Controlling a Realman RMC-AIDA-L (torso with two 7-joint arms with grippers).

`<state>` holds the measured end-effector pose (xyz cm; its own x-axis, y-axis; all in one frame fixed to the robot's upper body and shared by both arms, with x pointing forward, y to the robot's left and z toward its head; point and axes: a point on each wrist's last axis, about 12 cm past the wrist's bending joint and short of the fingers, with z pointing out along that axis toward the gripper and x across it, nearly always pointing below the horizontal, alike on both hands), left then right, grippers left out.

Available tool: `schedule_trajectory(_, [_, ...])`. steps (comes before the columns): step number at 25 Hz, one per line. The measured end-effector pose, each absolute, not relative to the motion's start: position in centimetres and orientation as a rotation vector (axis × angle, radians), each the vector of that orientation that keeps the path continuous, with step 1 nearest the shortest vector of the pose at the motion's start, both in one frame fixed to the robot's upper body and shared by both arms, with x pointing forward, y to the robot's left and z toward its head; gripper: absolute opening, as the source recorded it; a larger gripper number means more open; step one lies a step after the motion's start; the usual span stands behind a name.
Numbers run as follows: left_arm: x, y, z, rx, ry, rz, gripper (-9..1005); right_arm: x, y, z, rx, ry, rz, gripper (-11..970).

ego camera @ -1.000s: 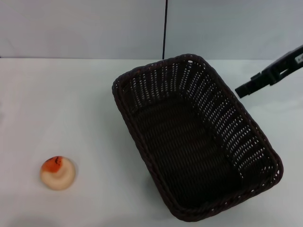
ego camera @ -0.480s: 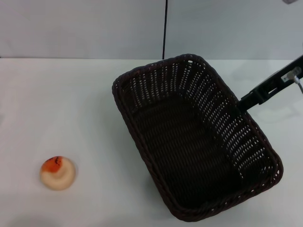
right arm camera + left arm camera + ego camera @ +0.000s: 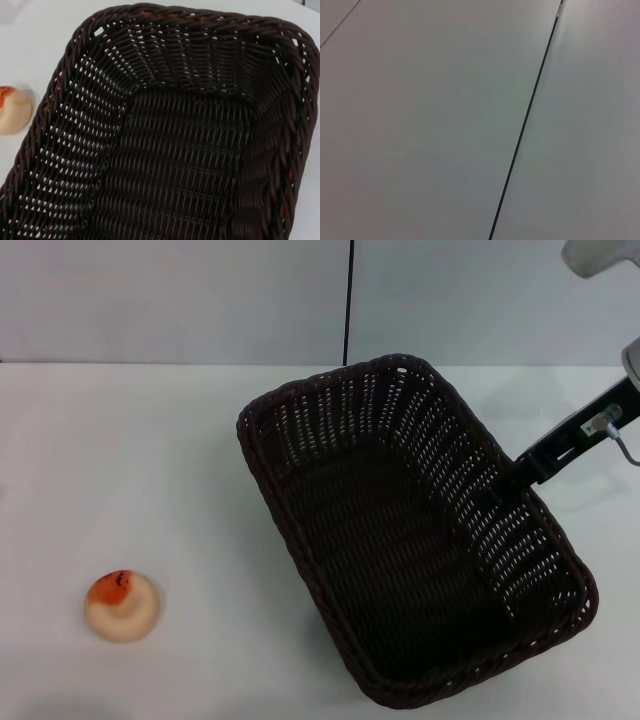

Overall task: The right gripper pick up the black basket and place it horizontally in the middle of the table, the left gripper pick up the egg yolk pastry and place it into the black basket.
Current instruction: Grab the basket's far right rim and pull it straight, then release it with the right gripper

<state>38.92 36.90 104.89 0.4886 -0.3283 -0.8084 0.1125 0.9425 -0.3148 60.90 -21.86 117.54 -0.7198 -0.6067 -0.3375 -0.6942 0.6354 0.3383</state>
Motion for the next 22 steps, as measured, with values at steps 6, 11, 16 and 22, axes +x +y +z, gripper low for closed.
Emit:
schedule_trajectory(6, [38.92,36.89,104.88,-0.233,1.028,-0.271,808,60.85,-21.89,117.01,-1.058,2.685,0.687,683])
schedule_trajectory(11, [38.92,36.94,104.9,-0.235,1.026,-0.268,808,60.92,-21.84,116.96,-1.055,2.686,0.685,635])
schedule_trajectory(16, [39.0,36.93,104.9,-0.236,1.026,-0.268,808,60.91,-21.69,116.85,-1.081,2.676,0.667,427])
schedule_trajectory(22, [39.07,36.91,104.96,-0.237,1.021,-0.269,808,61.07,-22.02,116.6,-1.062,2.651,0.657,253])
